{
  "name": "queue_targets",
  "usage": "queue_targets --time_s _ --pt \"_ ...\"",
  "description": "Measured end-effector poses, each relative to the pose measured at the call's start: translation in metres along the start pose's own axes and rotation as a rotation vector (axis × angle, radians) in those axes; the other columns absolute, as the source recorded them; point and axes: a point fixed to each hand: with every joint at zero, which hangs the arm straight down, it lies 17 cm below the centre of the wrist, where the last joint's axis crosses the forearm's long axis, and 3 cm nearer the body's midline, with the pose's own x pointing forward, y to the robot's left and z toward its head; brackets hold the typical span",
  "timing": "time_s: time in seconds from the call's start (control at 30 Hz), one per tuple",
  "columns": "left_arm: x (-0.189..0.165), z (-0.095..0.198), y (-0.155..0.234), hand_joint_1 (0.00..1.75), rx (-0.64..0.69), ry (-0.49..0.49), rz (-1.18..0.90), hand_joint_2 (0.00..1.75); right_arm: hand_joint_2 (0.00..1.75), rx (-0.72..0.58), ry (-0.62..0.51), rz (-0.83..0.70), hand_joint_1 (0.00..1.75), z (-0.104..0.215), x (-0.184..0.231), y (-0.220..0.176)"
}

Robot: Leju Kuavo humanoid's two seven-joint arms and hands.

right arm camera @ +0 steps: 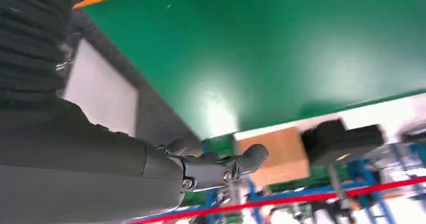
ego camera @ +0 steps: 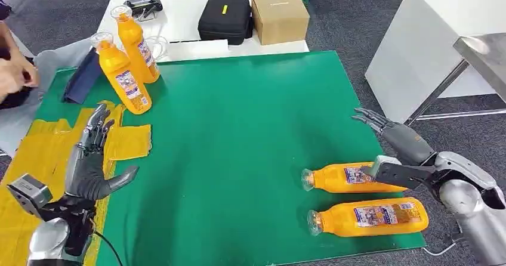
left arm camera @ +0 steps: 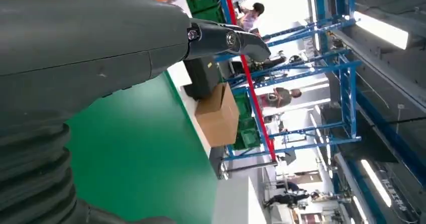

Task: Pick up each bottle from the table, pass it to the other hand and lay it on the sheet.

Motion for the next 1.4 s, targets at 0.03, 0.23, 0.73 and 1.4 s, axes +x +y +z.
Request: queue_targets --time_s 0.03,0.23,0.73,1.4 --pt "-0.001 -0.001 0.0 0.0 0.0 0.001 0.003 1.75 1.75 0.008 -0.012 -0.011 0.0 0.003 0.001 0.003" --pt "-0.006 -0.004 -0.003 0.0 -0.006 0.006 0.018 1.75 1.75 0.038 -0.023 -0.016 0.0 0.013 0.001 0.018" --pt "-0.009 -0.006 -0.005 0.0 -0.01 0.01 0.028 1.75 1.75 0.082 0.012 -0.003 0.0 0.026 -0.007 0.046" --pt "-0.011 -0.002 -0.009 0.0 -0.002 0.023 0.042 1.75 1.75 0.123 0.288 0.134 0.0 0.032 -0.066 0.087"
